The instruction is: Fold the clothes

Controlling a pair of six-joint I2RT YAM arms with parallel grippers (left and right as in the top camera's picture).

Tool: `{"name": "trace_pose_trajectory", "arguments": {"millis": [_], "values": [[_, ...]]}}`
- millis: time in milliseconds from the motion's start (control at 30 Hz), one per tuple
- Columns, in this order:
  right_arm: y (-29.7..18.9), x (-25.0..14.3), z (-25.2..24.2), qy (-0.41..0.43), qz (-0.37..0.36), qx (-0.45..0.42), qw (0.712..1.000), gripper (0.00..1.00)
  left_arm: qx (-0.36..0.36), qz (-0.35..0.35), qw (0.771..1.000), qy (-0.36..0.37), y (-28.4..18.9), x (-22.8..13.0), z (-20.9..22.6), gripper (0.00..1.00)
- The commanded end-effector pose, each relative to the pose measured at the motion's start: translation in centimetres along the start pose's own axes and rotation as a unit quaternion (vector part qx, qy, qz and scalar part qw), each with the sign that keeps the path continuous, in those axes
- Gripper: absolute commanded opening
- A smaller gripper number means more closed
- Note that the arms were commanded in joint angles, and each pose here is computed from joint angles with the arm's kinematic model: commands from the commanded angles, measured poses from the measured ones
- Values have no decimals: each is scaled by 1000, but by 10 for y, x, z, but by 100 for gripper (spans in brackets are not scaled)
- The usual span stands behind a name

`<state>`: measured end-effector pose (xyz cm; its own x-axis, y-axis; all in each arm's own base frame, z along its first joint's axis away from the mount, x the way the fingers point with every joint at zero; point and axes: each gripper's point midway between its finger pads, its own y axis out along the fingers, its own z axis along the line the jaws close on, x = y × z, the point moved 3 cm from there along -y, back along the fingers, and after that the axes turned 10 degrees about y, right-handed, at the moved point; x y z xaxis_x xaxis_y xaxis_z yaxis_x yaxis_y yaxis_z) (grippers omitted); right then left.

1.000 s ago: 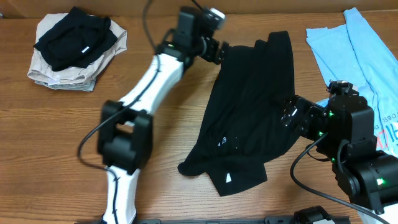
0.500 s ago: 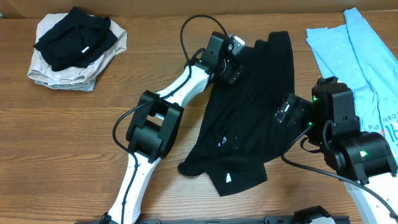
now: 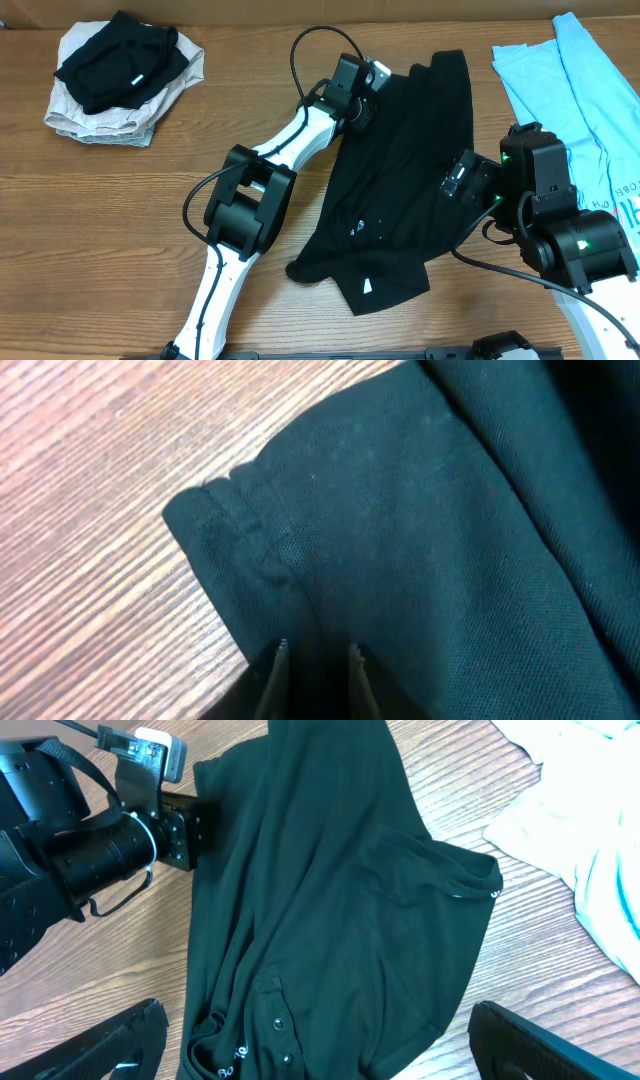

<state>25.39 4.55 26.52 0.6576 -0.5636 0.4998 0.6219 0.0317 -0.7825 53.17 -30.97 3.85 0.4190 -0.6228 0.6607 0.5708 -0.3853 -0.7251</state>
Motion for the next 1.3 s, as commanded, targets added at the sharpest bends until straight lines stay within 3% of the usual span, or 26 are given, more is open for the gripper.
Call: {"name": "trace_pose_trajectory", "arguments": {"millis": [0,167,300,400,700,900,1033,1167,1267], "values": [[-5,6,1,2,-15,1,1000,100,7,2,1000,4,2,1,5,22],[-5,6,1,2,-15,1,1000,100,5,6,1000,3,4,-2,4,4],[-5,6,1,2,-15,1,1000,100,19,15,1000,-2,2,-4,9,4],[-5,6,1,2,-15,1,1000,99,78,43,995,-43,-10,-8,31,4],[6,7,3,0,-8,-6,1000,98,158,160,966,-127,-109,-25,121,4],[77,-1,8,-47,59,-66,995,96,183,285,910,-239,-235,-86,183,4],[124,-16,7,-52,111,-94,988,95,184,320,889,-270,-266,-111,193,4],[172,-48,-7,-58,192,-136,970,95,205,392,848,-294,-296,-144,195,4],[187,-61,-18,-59,221,-164,960,90,215,399,829,-329,-309,-155,200,4]]}}
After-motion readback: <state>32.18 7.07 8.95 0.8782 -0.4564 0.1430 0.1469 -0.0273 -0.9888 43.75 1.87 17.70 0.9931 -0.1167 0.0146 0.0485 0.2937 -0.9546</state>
